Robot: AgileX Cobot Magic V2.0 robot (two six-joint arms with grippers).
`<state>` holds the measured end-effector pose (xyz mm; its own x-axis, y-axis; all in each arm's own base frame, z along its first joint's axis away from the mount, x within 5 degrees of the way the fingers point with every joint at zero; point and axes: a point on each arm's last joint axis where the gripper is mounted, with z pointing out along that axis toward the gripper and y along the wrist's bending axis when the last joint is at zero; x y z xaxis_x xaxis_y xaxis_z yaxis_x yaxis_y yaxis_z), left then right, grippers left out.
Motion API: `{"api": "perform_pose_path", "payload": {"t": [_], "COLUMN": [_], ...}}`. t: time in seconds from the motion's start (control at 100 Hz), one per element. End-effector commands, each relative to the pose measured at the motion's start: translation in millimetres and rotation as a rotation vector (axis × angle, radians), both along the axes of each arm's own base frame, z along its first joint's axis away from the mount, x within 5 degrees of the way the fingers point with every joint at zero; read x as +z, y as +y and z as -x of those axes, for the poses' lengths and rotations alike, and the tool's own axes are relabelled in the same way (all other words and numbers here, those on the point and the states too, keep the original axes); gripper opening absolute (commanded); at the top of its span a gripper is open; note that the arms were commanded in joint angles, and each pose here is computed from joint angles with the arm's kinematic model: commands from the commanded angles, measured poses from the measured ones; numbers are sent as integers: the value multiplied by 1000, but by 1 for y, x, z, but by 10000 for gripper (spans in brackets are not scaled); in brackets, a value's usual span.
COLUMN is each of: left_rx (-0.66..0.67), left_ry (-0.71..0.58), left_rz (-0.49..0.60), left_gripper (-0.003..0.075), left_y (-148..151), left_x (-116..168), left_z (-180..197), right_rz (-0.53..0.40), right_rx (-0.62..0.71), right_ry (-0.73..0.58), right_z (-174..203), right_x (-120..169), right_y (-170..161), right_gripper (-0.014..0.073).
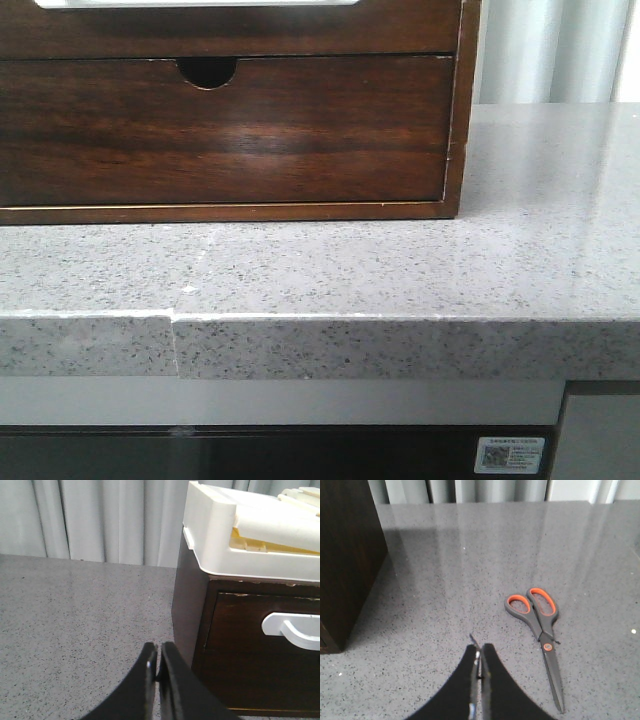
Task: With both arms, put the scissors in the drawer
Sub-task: 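Move the left gripper toward the white drawer handle on the wooden cabinet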
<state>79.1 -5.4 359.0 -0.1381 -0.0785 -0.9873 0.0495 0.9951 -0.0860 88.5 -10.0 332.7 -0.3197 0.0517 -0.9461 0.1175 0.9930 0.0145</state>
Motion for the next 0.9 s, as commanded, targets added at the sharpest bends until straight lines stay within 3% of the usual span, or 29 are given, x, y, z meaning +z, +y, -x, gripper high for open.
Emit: {"api": "perform_pose_path", "payload": {"t": [0.0, 0.61, 0.68, 0.75, 0.89], "left_rx": [7, 4, 4, 12, 28], "left_ry": [-81, -56, -56, -57, -63], "left_rz": [7, 14, 14, -13, -69], "left_gripper": [-20, -20, -11, 63, 391], "left_y": [0, 0, 0, 1, 3], "left_x": [16, 11, 11, 11, 11], "left_z": [-5, -8, -8, -8, -8], "right_rz": [30, 29, 27, 27, 39], "right_rx": [-3, -2, -3, -3, -4], "right_ry": [-73, -63, -59, -57, -64], "right_z": [-8, -13, -13, -14, -17], "right_x": [15, 14, 14, 14, 14], "right_y": [-2, -2, -2, -2, -3], "right_gripper": [-69, -66, -20, 92, 367]}}
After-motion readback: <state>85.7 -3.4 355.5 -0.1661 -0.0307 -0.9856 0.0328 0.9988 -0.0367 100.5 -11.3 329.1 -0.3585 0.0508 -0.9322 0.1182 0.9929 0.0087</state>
